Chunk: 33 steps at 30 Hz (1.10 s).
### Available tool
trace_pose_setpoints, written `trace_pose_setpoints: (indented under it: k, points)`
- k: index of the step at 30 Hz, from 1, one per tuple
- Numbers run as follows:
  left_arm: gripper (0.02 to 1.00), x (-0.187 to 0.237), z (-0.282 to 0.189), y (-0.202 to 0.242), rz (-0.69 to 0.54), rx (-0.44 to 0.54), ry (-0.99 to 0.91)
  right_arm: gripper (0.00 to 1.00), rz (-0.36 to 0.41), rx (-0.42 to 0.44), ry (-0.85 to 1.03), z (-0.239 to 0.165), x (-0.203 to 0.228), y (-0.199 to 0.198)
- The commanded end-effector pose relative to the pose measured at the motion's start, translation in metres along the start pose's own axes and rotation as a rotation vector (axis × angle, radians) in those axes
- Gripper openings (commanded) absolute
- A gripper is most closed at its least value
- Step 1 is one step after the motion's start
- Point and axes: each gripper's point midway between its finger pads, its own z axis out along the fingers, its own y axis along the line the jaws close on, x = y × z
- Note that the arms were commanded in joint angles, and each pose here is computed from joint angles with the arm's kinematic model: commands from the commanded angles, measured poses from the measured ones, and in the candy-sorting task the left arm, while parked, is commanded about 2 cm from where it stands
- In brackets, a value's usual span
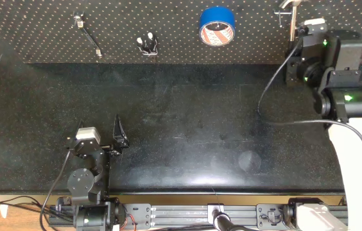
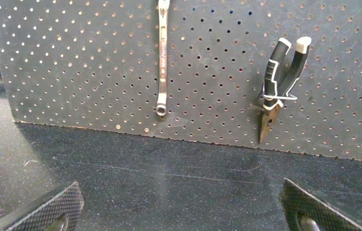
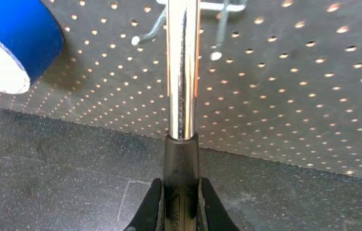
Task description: Place Tools Onto Pegboard
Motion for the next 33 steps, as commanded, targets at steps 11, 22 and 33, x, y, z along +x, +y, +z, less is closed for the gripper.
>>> trace_pose_setpoints:
  k: [11,22,33]
  points:
    - [0.996,0.001,0.0,0.001,0.013,-0.002,0.004,0.075,0.025,-0.015,0.104,0.032,0.022,0.001]
    - [0.996,0.001,0.0,0.001,0.013,-0.002,0.004,0.075,0.034,-0.01,0.151,0.046,0.033,-0.003]
    - [0.996,0.001,0.0,0.001,0.013,-0.002,0.004,0.408,0.039,-0.012,0.181,0.056,0.041,-0.004]
